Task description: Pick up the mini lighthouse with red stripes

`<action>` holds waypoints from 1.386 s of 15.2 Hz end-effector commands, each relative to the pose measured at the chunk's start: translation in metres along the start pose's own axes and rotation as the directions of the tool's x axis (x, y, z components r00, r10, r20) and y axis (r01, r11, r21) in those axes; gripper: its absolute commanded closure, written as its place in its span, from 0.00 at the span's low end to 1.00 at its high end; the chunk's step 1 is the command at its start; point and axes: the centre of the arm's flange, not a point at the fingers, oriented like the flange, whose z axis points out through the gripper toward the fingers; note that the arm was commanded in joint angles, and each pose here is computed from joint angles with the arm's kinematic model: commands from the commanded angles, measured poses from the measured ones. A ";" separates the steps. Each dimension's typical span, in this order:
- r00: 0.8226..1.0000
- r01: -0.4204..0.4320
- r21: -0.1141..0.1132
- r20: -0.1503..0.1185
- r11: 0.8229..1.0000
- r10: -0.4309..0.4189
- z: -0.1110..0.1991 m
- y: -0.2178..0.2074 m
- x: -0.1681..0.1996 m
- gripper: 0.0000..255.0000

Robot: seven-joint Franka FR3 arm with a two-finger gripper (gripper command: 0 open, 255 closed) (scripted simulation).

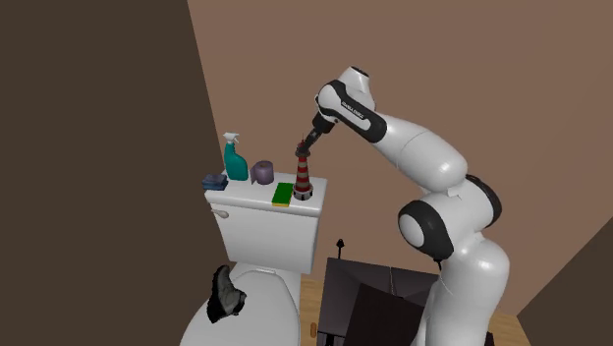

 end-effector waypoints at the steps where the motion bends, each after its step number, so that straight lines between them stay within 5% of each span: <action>1: 1.000 0.001 0.000 -0.002 1.000 -0.001 0.009 0.002 -0.005 0.00; 6: 1.000 0.001 0.000 -0.002 1.000 -0.001 0.025 0.003 -0.014 0.00; 7: 1.000 0.001 0.000 -0.002 1.000 -0.001 0.025 0.003 -0.014 1.00; 21: 1.000 0.001 0.000 -0.002 1.000 -0.001 0.003 0.001 -0.001 1.00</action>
